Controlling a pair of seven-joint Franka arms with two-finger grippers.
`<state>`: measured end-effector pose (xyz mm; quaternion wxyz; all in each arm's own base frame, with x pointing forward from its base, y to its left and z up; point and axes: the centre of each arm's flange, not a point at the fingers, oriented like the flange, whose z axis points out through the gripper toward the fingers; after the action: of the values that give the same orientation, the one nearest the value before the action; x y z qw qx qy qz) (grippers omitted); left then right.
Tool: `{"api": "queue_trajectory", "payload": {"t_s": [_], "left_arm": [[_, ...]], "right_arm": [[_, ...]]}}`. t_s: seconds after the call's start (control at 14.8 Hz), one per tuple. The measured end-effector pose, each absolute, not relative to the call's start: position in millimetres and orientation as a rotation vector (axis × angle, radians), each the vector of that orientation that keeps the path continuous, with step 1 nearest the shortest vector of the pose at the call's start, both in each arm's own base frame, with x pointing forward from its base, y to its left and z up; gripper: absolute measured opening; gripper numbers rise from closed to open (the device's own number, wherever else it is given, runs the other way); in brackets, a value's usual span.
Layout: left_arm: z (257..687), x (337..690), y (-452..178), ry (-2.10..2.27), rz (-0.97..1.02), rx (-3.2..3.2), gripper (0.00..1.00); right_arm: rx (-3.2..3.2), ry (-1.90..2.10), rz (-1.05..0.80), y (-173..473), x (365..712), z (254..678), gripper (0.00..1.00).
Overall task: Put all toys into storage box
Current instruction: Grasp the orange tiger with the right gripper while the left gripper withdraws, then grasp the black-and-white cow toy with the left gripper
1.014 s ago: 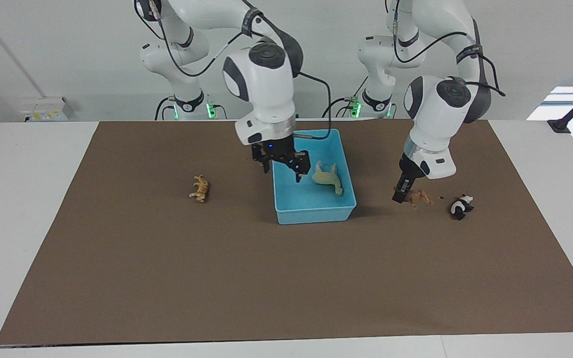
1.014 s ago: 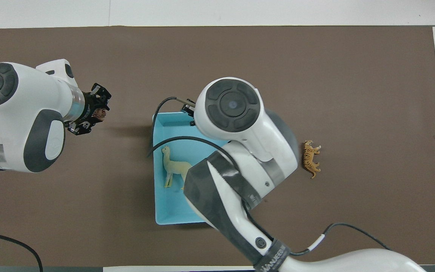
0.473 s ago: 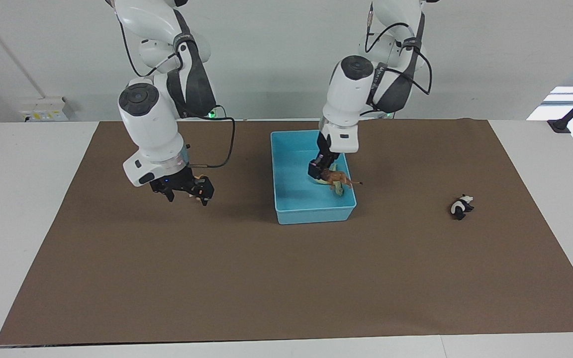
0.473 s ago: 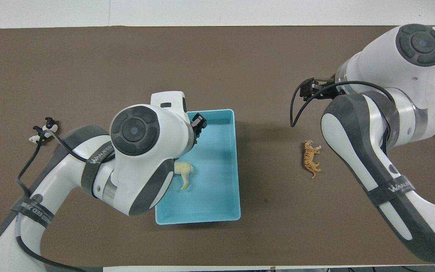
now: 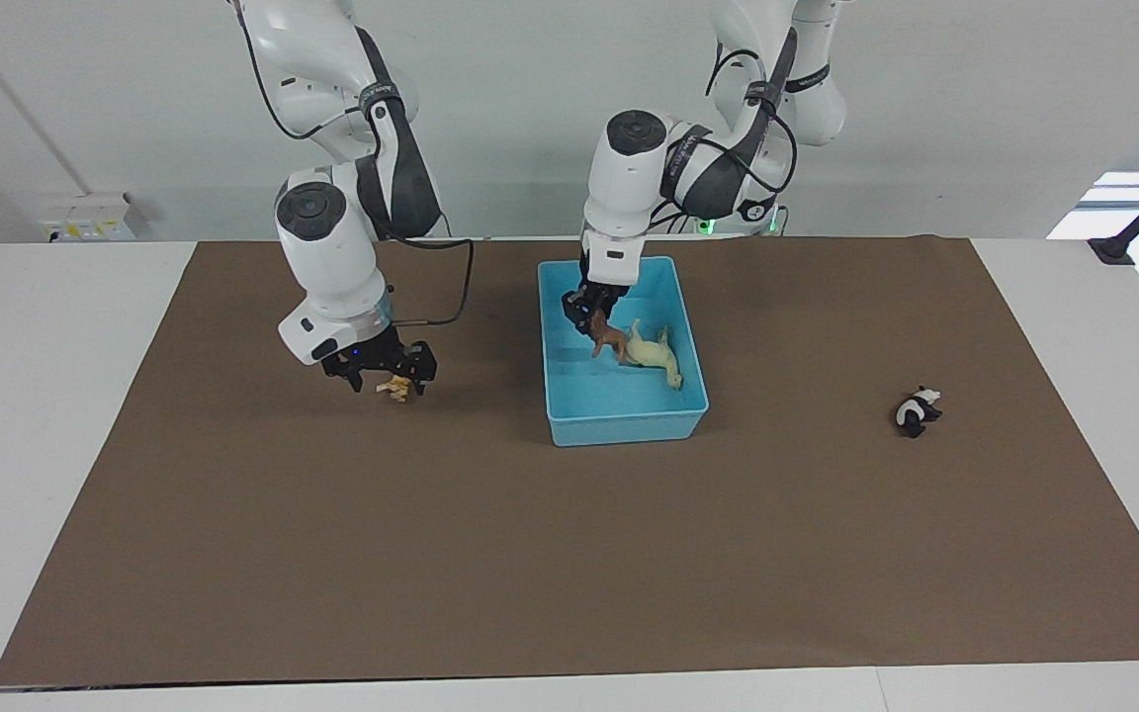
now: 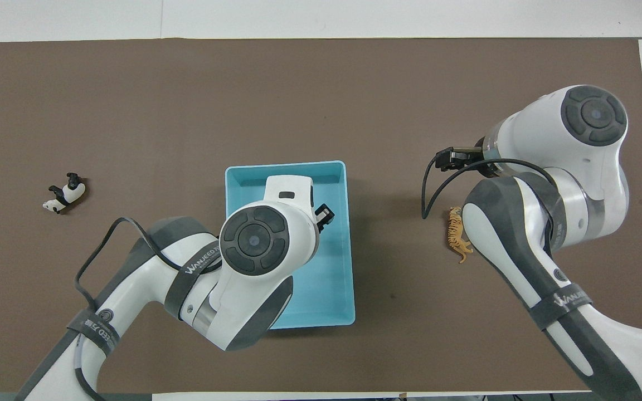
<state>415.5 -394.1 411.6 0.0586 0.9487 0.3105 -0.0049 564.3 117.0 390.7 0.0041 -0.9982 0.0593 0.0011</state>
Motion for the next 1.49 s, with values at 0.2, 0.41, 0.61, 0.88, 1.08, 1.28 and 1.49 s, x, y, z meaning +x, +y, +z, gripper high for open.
{"api": "queue_trajectory", "payload": {"t_s": [0.2,0.41,0.61,0.88,1.08,1.28,1.49], "left_arm": [[425.9,426.1,-377.8,0.912,0.013,2.897,0.97],[457.8,484.8,-292.3,0.786,0.05,2.984,1.0],[464.8,544.4,-152.1,0.587,0.07,3.049,1.0],[461.6,573.0,-22.1,0.207,0.159,3.109,1.0],[436.5,586.5,16.2,-0.066,0.198,3.169,1.0],[406.8,591.8,50.3,-0.321,0.185,3.187,1.0],[380.6,585.0,83.4,-0.468,0.181,3.179,1.0]], "right_arm": [[-3.127,0.31,0.053,110.0,555.0,376.6,1.0],[-3.118,0.459,0.088,107.1,542.9,356.8,1.0],[-3.107,0.537,0.086,102.0,532.9,340.6,1.0],[-3.097,0.557,0.055,93.1,514.1,313.4,1.0],[-3.097,0.551,0.05,94.4,509.3,307.8,1.0],[-3.095,0.551,0.042,93.7,504.5,301.3,1.0],[-3.091,0.548,0.018,93.1,496.9,292.0,1.0]]}}
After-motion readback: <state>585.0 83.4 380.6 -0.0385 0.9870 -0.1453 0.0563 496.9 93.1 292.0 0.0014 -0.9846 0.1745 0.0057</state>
